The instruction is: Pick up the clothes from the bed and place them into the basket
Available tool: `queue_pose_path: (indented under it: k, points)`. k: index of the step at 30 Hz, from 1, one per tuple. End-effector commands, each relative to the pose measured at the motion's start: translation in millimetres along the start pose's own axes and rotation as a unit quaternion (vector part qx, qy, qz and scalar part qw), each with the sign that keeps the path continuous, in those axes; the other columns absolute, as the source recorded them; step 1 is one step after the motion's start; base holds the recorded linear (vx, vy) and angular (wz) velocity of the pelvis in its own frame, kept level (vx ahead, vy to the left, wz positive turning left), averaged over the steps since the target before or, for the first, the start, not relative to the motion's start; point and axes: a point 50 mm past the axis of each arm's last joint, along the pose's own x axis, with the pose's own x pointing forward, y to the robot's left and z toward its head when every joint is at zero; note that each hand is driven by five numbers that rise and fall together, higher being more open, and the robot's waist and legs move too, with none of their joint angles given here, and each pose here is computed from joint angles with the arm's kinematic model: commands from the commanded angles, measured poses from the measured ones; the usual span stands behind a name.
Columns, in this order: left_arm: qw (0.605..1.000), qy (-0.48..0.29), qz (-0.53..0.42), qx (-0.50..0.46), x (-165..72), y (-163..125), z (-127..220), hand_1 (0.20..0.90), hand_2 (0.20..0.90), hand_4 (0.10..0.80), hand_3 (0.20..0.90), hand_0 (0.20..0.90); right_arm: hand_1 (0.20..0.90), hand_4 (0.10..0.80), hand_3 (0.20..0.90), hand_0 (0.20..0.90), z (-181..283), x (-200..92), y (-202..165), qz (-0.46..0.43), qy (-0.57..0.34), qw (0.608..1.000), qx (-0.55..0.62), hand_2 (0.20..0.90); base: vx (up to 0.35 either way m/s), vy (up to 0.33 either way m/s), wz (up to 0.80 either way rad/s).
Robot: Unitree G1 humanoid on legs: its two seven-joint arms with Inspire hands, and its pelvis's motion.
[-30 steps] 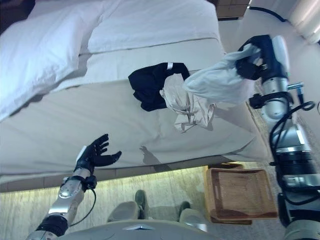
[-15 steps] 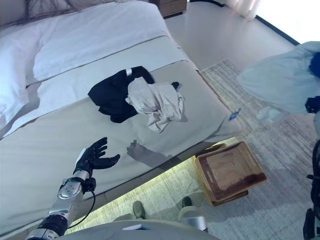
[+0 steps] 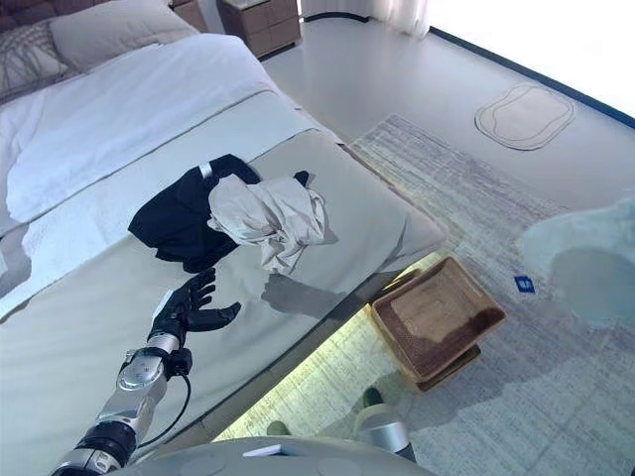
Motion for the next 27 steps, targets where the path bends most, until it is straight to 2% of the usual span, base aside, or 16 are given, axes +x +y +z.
queue_pose_path:
  k: [1, 13, 27]
  points:
    - [0.997, -0.064, 0.001, 0.031, 13.9, 10.7, 29.7, 0.9, 0.9, 0.8, 0.9, 0.9, 0.3, 0.1, 0.2, 0.3, 39.4, 13.2, -31.2, -0.048, -0.095, 0.994, -0.007, 0.3, -0.019, -0.073, -0.12]
    - [0.996, -0.076, -0.017, 0.033, 17.2, 8.4, 40.5, 0.9, 0.9, 0.8, 0.9, 0.9, 0.3, 0.1, 0.2, 0.3, 6.6, 13.7, 9.5, 0.032, -0.031, 0.999, -0.025, 0.3, -0.028, -0.068, -0.01]
    - [0.996, -0.065, -0.049, 0.027, 17.0, -7.2, 35.4, 0.9, 0.9, 0.8, 0.9, 0.9, 0.3, 0.1, 0.2, 0.3, 27.7, 16.8, 35.6, 0.071, -0.056, 0.995, -0.041, 0.3, -0.004, -0.003, 0.04]
